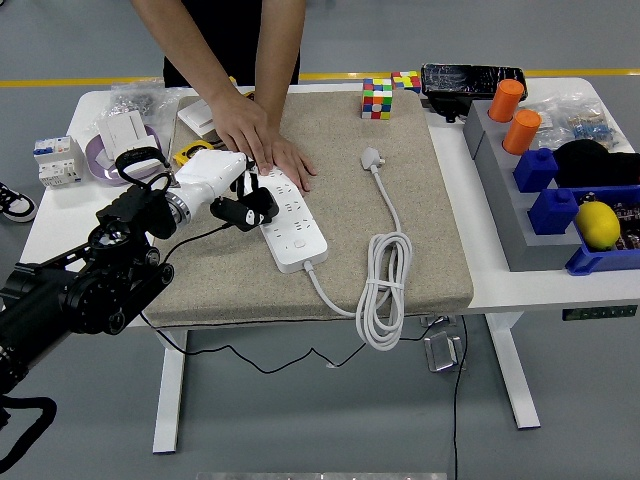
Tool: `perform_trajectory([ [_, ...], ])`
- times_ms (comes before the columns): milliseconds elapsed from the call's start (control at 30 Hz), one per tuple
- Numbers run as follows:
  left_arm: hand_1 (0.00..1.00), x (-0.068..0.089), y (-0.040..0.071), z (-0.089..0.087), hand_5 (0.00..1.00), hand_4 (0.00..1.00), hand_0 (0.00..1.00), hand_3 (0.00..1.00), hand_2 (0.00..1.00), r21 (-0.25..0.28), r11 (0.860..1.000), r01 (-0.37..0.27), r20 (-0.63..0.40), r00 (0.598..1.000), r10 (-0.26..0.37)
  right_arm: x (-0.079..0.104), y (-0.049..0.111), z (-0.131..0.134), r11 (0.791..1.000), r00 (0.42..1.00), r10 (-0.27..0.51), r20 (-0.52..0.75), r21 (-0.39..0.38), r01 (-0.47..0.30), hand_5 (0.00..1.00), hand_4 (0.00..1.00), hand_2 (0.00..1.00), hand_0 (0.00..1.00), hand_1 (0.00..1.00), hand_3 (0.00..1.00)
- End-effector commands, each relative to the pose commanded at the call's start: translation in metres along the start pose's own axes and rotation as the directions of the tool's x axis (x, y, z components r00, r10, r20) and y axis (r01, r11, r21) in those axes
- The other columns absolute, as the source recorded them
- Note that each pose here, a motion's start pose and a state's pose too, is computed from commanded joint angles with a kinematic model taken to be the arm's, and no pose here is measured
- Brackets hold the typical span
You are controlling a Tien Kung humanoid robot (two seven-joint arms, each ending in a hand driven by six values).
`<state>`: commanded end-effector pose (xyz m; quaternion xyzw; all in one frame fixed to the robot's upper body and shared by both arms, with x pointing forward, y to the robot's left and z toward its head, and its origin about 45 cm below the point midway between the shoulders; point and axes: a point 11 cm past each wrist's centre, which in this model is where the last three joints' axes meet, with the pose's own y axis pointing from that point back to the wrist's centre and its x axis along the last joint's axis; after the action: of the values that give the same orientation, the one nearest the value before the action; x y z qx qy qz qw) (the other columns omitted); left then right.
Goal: Pick up the plug,place it near the board,insert it into the board,press the button
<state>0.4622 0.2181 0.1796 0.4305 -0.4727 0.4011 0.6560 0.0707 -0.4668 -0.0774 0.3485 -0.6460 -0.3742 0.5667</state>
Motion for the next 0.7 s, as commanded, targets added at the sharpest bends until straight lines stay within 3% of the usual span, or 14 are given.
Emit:
perform_trajectory([
  [700, 0.455, -0.0042, -0.0016, -0.0004, 0.145, 0.566, 0.429, 0.341, 0.332, 0.001, 1.0, 0.018, 0.026, 0.999, -0.018, -0.0009, 0.0004, -0.003, 1.0, 1.0, -0.002, 0.007, 0.005, 0.002, 0.998, 0.998, 0.78, 0.895, 0.81, 0.816],
])
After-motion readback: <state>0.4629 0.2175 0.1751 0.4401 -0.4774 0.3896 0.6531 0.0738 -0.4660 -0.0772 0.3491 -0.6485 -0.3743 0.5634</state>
